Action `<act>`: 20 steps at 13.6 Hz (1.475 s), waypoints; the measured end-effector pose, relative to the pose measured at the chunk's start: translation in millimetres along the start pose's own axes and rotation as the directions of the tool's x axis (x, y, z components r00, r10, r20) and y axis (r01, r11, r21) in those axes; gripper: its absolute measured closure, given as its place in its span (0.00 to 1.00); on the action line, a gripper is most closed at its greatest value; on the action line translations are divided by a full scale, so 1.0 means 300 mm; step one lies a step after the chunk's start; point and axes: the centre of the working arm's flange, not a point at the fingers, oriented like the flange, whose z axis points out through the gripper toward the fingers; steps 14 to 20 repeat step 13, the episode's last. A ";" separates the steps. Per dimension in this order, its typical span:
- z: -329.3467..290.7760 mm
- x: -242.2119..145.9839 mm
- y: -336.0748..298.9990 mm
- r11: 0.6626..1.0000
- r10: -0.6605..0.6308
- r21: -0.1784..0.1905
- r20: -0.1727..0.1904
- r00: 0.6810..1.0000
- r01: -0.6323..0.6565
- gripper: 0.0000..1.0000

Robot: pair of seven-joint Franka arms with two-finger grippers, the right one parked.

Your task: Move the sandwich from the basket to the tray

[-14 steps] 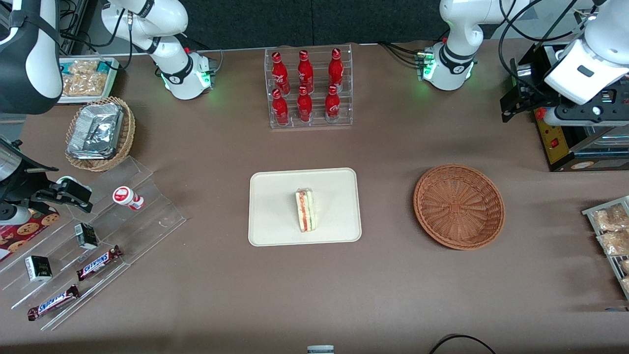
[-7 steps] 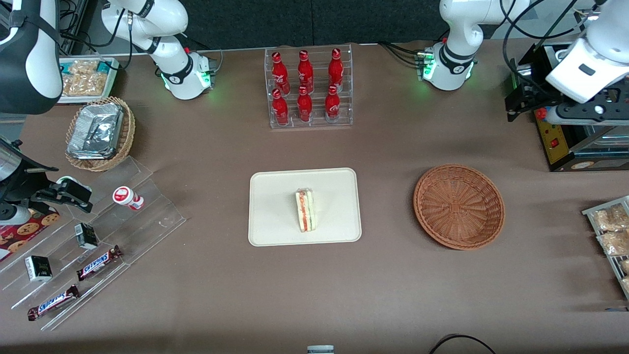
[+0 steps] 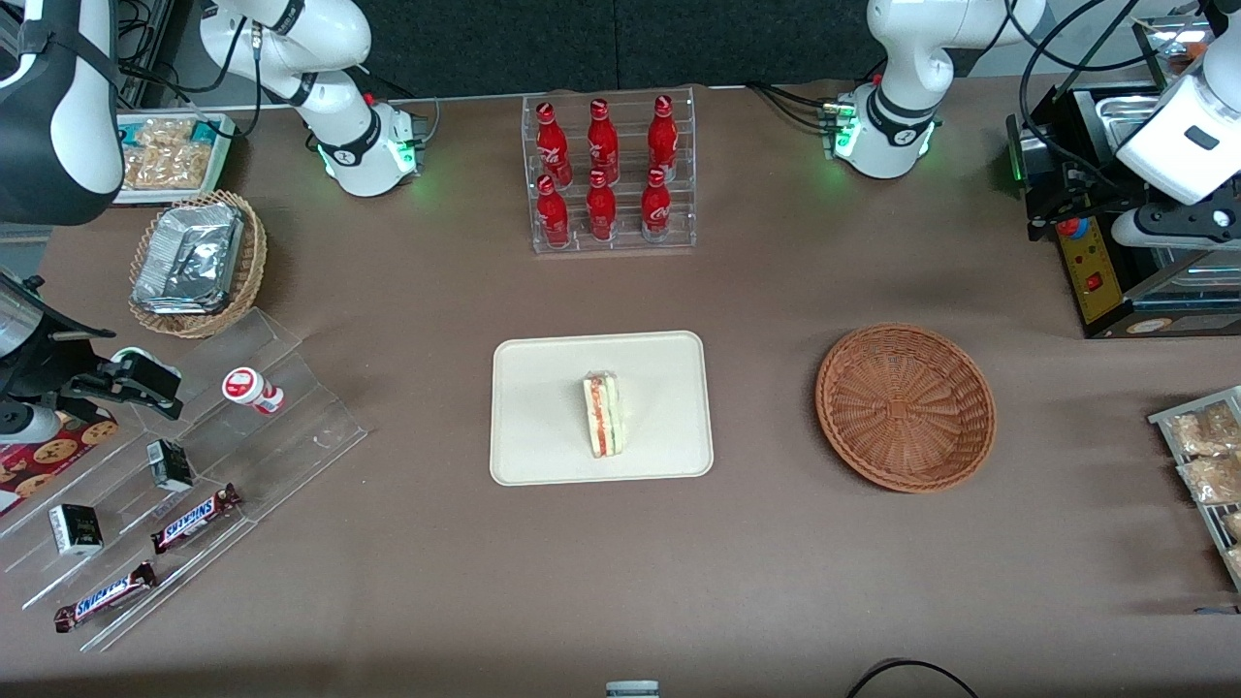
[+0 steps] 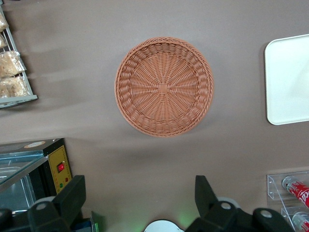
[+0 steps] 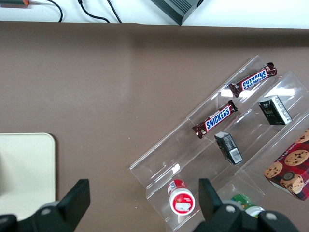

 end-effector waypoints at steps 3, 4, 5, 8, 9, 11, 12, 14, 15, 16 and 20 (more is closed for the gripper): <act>-0.002 0.002 0.046 1.000 0.021 0.010 -0.003 1.000 -0.021 0.00; -0.002 0.002 0.048 1.000 0.022 0.010 -0.003 1.000 -0.022 0.00; -0.002 0.002 0.049 1.000 0.023 0.010 -0.003 1.000 -0.023 0.00; -0.002 0.002 0.053 1.000 0.025 0.011 -0.003 1.000 -0.025 0.00; -0.002 0.002 0.054 1.000 0.025 0.011 -0.003 1.000 -0.025 0.00; -0.002 0.002 0.054 1.000 0.025 0.010 -0.003 1.000 -0.025 0.00; -0.002 0.002 0.054 1.000 0.025 0.009 -0.003 1.000 -0.025 0.00; -0.002 0.002 0.053 1.000 0.025 0.009 -0.003 1.000 -0.025 0.00; -0.002 0.002 0.053 1.000 0.025 0.009 -0.003 1.000 -0.025 0.00; -0.002 0.002 0.053 1.000 0.025 0.009 -0.003 1.000 -0.025 0.00; -0.002 0.002 0.053 1.000 0.025 0.009 -0.003 1.000 -0.025 0.00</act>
